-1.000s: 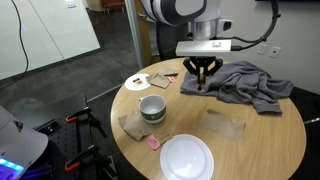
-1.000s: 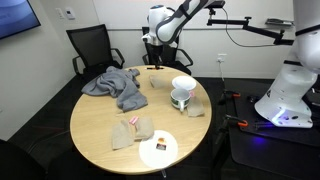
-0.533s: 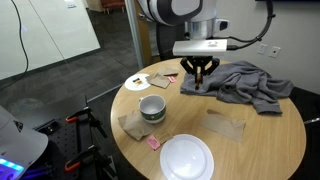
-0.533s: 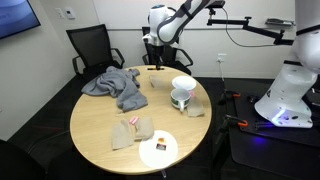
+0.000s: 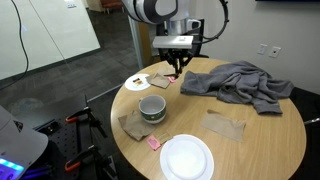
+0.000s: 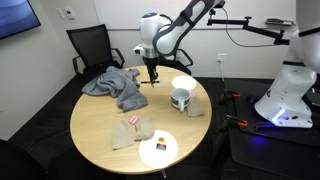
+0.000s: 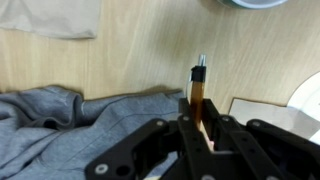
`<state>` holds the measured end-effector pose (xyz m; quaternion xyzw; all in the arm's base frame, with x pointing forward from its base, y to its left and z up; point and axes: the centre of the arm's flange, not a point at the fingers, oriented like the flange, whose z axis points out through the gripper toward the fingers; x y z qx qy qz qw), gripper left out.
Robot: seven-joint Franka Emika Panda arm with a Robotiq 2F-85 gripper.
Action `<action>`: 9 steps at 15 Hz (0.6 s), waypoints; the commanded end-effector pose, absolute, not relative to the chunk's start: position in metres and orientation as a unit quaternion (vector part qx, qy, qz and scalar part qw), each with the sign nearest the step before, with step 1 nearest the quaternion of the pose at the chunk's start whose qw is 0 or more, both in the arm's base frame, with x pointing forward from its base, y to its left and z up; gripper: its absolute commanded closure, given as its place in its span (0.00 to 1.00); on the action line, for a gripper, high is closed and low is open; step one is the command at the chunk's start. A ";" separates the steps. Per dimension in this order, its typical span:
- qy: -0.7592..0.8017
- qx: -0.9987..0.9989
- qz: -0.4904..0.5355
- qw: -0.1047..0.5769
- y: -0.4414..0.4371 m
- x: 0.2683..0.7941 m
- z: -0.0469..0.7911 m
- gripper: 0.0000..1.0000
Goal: Move the pen to the left and the mug forward, then pick the pen and put it in the mug
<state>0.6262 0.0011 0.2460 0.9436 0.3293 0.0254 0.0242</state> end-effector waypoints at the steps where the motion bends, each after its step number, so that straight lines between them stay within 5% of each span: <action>1: 0.309 0.950 0.031 0.028 0.048 0.605 0.240 0.96; 9: 0.264 0.964 0.017 0.020 0.107 0.577 0.214 0.96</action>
